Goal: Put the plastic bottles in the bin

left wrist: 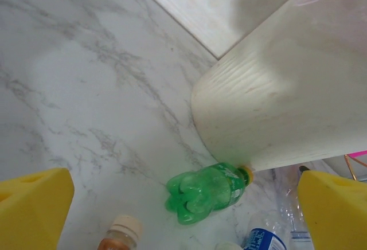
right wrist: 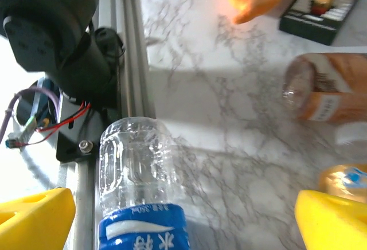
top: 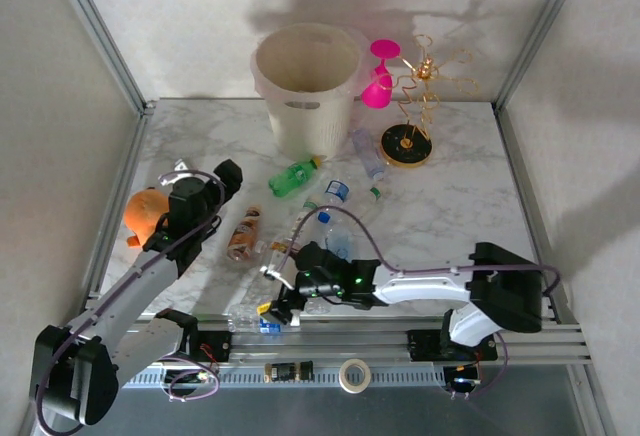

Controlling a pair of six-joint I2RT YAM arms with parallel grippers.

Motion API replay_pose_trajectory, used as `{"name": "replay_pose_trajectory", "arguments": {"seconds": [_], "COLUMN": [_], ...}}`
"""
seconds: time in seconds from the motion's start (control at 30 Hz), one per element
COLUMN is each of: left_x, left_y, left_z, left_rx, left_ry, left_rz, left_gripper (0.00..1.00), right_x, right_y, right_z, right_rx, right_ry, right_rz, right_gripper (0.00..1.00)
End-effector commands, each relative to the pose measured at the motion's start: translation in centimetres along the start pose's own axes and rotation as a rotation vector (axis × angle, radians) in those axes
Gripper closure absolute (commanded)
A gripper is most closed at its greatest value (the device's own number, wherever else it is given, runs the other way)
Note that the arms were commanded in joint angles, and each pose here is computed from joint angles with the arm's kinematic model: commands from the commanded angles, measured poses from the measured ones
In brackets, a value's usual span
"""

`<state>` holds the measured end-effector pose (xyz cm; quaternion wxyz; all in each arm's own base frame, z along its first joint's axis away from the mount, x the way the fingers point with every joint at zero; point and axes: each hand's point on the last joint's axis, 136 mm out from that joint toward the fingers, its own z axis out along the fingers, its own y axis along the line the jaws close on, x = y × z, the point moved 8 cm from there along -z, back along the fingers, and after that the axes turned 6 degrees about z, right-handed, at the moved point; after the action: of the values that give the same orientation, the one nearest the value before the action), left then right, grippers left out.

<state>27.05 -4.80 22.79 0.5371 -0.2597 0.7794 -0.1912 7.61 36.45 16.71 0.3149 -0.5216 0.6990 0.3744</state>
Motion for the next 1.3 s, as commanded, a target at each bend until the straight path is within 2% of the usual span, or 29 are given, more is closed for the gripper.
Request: {"name": "replay_pose_trajectory", "arguments": {"seconds": [0.0, 0.37, 0.6, 1.03, 1.1, 1.2, 1.27], "left_x": [-0.2, -0.3, -0.5, -0.9, -0.9, -1.1, -1.1], "left_y": [0.6, 4.4, 4.9, 4.9, 4.8, 4.8, 4.9], "left_z": [-0.3, -1.4, -1.0, -0.5, -0.4, -0.4, -0.5], "left_rx": [0.037, -0.024, -0.019, -0.013, -0.008, -0.010, -0.016], "left_ry": [-0.006, -0.044, -0.032, -0.040, -0.039, -0.044, -0.048], "left_rz": [-0.046, -0.091, -0.113, -0.157, -0.162, -0.165, -0.163], "left_gripper": [0.00, 0.00, 0.01, 0.00, 0.00, 0.00, 0.00], "right_x": [-0.6, 1.3, 2.8, 4.4, 4.4, 4.3, 4.3], "right_y": [1.1, 3.1, 2.9, 2.5, 2.4, 2.5, 2.5], "right_z": [1.8, 5.8, 6.6, 7.8, 7.9, 7.8, 7.7], "right_rx": [-0.017, -0.075, -0.064, -0.064, -0.063, -0.069, -0.079], "right_ry": [0.021, 0.142, 0.197, 0.253, 0.251, 0.249, 0.251], "right_rz": [-0.130, -0.232, -0.246, -0.253, -0.259, -0.269, -0.266], "right_gripper": [0.02, 0.03, 0.06, 0.18, 0.23, 0.39, 0.43]}}
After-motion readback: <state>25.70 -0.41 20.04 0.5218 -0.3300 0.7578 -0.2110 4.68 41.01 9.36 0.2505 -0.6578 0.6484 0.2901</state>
